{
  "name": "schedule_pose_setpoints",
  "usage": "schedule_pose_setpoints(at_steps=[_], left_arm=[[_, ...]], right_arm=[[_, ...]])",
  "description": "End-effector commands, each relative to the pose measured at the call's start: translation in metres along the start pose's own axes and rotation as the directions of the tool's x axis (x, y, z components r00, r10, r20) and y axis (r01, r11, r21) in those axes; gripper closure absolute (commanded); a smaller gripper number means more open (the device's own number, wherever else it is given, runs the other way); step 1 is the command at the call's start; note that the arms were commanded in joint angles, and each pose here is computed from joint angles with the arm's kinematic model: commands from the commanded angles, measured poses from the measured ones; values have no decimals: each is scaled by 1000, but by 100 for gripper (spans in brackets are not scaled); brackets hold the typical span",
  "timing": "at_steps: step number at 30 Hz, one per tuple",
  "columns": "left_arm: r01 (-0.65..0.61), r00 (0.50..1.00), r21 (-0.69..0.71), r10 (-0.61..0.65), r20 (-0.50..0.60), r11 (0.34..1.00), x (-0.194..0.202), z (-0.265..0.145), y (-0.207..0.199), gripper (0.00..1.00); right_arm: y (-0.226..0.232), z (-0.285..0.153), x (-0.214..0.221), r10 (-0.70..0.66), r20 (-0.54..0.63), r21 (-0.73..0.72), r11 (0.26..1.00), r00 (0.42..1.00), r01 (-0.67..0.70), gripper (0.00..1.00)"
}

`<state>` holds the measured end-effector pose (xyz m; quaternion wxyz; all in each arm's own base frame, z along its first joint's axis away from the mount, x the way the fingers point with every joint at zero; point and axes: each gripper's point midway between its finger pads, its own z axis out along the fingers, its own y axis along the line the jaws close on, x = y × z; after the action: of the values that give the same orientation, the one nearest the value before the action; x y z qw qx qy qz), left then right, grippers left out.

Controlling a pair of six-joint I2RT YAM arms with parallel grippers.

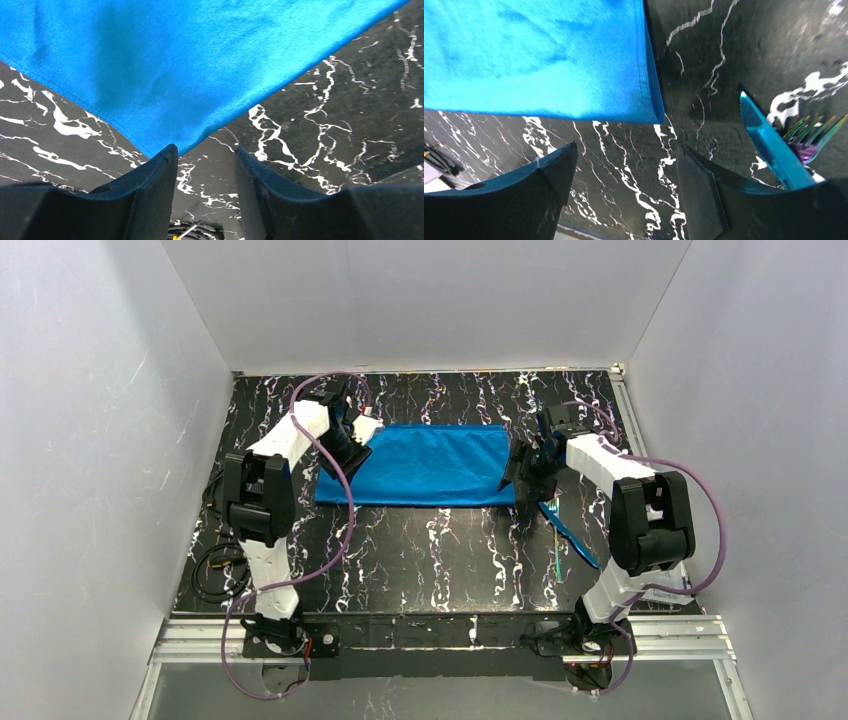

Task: Fold the napkin into a case and place the utensils inside
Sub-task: Pick up the rectangle-folded napkin from the center of the board.

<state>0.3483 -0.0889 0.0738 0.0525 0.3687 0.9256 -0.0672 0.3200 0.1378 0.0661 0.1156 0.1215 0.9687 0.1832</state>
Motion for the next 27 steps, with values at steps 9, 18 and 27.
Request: schedule_pose_setpoints(at_steps=[9,18,27], left_arm=[[-3,1000,-136,1,-16,991,13,6,43,72],[-59,995,-202,42,-87,978,34,36,57,84],[-78,992,-192,57,-114,978,43,52,57,89]], right_arm=[[4,24,31,110,-89,-100,988,990,-119,20],[-6,43,31,230,-63,-153,959,971,-237,21],[-20,48,21,300,6,-127,946,954,-297,24]])
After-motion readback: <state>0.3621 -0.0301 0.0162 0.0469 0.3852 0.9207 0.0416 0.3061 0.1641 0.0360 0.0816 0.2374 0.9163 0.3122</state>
